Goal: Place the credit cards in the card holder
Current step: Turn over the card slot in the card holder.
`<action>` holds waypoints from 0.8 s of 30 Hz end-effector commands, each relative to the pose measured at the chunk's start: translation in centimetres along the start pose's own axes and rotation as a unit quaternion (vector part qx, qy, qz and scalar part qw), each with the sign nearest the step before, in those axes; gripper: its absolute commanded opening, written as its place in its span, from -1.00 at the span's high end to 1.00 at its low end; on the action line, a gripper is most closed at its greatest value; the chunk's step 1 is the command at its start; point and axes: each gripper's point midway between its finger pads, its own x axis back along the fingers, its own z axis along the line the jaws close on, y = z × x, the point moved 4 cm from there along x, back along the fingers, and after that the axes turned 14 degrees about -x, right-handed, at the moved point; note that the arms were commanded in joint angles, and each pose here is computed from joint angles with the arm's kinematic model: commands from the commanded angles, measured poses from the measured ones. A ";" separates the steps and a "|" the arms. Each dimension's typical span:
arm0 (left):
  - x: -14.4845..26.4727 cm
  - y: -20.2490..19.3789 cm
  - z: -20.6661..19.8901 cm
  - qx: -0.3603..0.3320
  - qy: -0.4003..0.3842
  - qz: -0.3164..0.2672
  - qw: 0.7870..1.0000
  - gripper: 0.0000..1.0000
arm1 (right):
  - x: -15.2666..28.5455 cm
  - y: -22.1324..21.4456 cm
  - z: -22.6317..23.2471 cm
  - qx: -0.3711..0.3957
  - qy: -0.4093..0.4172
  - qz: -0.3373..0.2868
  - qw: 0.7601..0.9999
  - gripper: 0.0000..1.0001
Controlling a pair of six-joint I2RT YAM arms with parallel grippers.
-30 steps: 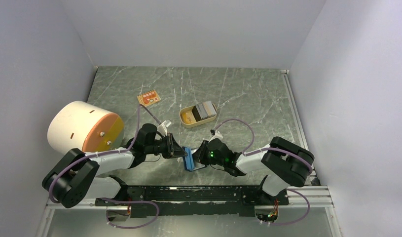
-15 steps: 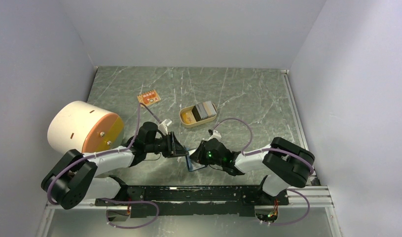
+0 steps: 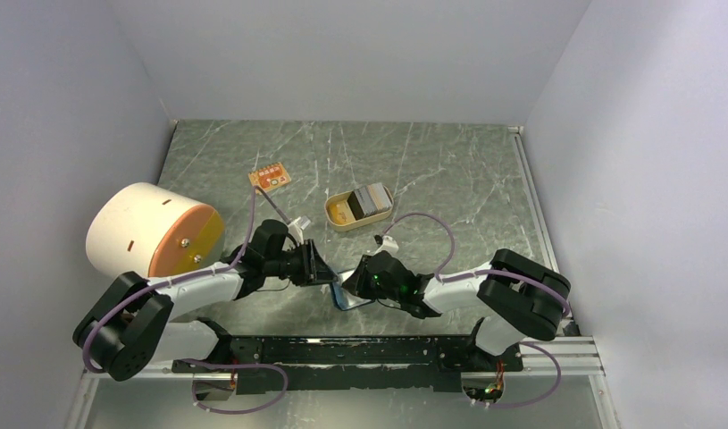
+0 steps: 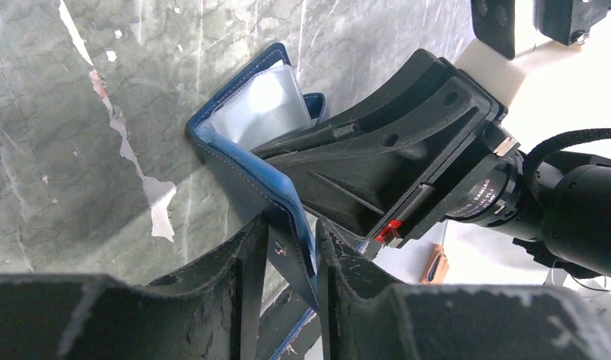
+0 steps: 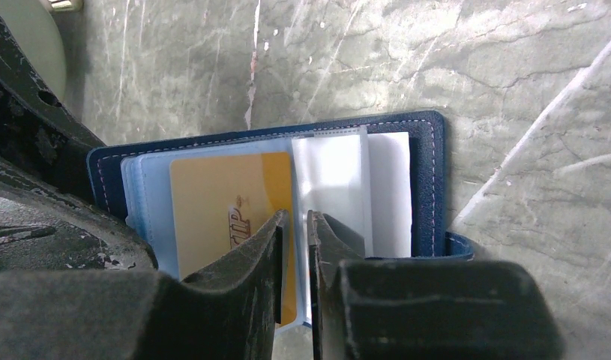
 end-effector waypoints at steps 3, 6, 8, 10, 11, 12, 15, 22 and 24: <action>0.0 1.0 -0.6 -0.018 -0.002 -0.013 1.000 0.41 | 0.1 -0.4 -0.7 0.016 -0.023 0.003 1.000 0.61; 0.1 1.0 -0.8 -0.020 -0.007 -0.015 1.000 0.51 | 0.0 -0.4 -0.7 0.015 -0.023 0.005 1.000 0.61; 0.1 1.0 -0.9 -0.023 -0.014 -0.018 0.999 0.58 | 0.0 -0.5 -0.8 0.012 -0.022 0.006 1.000 0.61; 0.2 1.0 -1.1 -0.026 -0.023 -0.022 0.999 0.68 | -0.1 -0.6 -0.9 0.013 -0.023 0.007 1.000 0.61; 0.2 1.0 -1.2 -0.027 -0.027 -0.024 0.999 0.74 | -0.1 -0.5 -0.9 0.012 -0.023 0.007 1.000 0.61; 0.1 1.0 -1.2 -0.027 -0.027 -0.025 0.999 0.78 | 0.0 -0.6 -0.9 0.013 -0.022 0.007 1.000 0.61; 0.0 0.9 -1.0 -0.026 -0.023 -0.021 0.999 0.82 | 0.0 -0.5 -0.8 0.012 -0.022 0.006 1.000 0.61; 0.0 0.8 -1.2 -0.029 -0.040 -0.026 0.998 0.82 | -0.2 -0.8 -1.1 0.009 -0.023 0.012 1.000 0.61; -0.1 0.8 -1.3 -0.030 -0.046 -0.026 0.998 0.82 | -0.3 -0.9 -1.1 0.008 -0.022 0.014 1.000 0.61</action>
